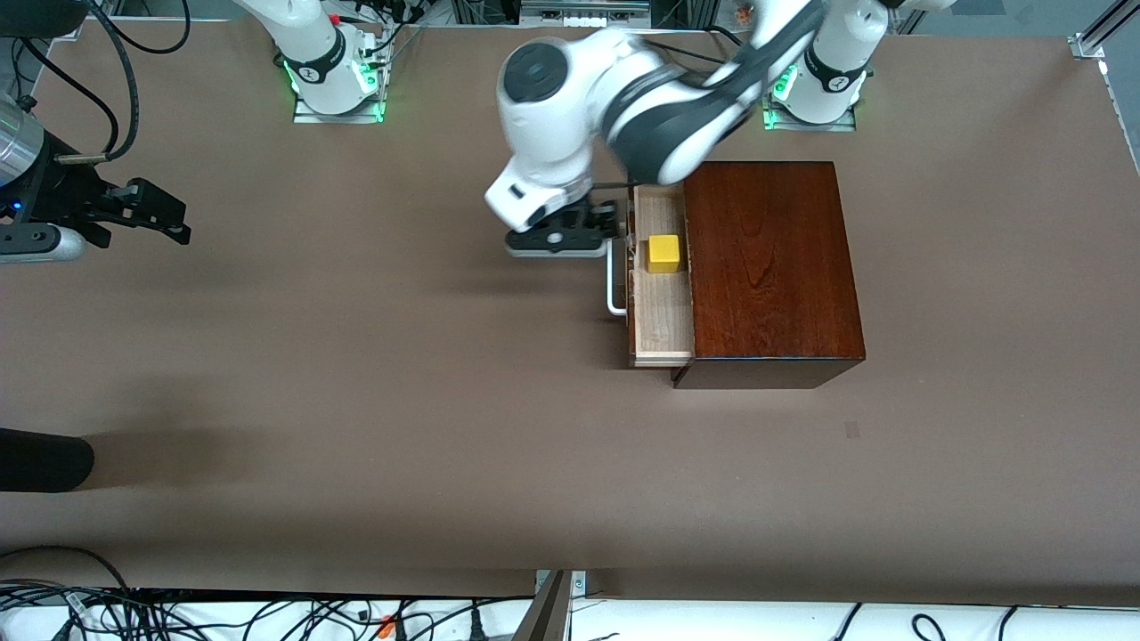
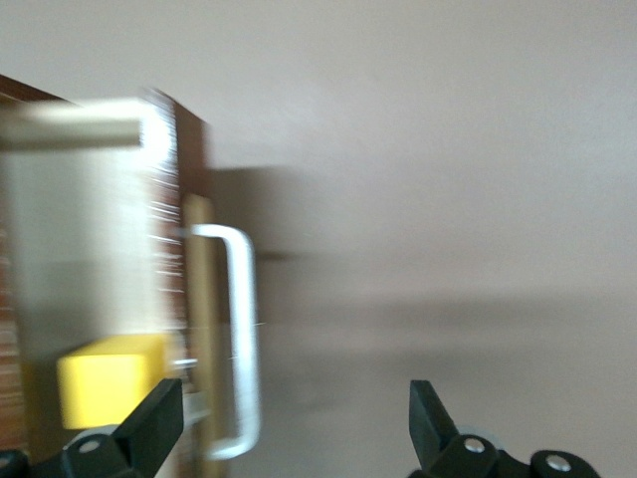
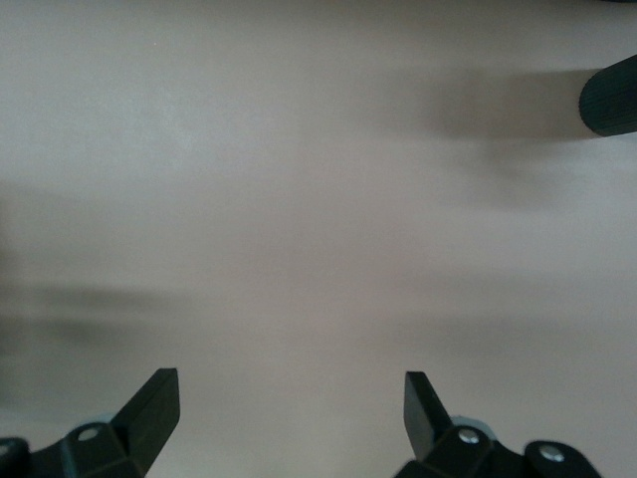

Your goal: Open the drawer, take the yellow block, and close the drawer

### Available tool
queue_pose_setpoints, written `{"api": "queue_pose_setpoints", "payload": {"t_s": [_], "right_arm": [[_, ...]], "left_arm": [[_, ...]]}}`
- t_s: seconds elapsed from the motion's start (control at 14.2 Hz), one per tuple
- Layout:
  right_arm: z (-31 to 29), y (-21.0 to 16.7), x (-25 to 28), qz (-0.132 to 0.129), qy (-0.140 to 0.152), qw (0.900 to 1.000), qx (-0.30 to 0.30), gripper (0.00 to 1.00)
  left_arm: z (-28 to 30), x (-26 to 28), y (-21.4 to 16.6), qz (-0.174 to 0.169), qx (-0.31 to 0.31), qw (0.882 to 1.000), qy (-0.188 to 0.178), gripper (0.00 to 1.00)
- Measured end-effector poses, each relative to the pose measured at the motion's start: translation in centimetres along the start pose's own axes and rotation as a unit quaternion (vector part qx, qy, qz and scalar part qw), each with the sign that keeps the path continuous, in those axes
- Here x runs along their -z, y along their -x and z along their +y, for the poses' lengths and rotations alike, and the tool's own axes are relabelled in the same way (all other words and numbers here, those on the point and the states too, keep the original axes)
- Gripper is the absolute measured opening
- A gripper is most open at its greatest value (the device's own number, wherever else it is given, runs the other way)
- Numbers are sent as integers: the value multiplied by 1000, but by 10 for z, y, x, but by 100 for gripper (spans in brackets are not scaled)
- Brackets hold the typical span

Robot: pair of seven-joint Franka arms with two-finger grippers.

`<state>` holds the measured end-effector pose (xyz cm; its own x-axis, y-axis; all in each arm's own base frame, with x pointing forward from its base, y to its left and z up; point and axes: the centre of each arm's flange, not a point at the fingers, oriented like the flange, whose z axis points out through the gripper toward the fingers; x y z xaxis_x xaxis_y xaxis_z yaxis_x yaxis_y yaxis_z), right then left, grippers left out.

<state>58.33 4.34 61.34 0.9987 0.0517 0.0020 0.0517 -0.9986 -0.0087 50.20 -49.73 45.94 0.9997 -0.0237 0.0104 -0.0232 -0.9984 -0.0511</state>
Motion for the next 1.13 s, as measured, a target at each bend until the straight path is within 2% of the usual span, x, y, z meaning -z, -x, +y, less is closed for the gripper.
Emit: {"api": "queue_pose_setpoints", "payload": {"t_s": [0.21,0.42,0.71,0.85,1.13], "right_arm": [[0,0,0,0,0,1000,0,100],[0,0,0,0,0,1000,0,100],[0,0,0,0,0,1000,0,100],[-6,0,0,0,0,1000,5,100],[-35,1,-3,-3,-2,1000,31,100]], "left_arm": [[-90,78,-25,-11,-7,1000,13,100],[-172,125,-37,-19,-31,999,30,100],[-273,143,-49,-41,-67,996,50,100],[-323,151,-55,-42,-65,995,62,100],[-372,158,-59,-39,-50,996,66,100]]}}
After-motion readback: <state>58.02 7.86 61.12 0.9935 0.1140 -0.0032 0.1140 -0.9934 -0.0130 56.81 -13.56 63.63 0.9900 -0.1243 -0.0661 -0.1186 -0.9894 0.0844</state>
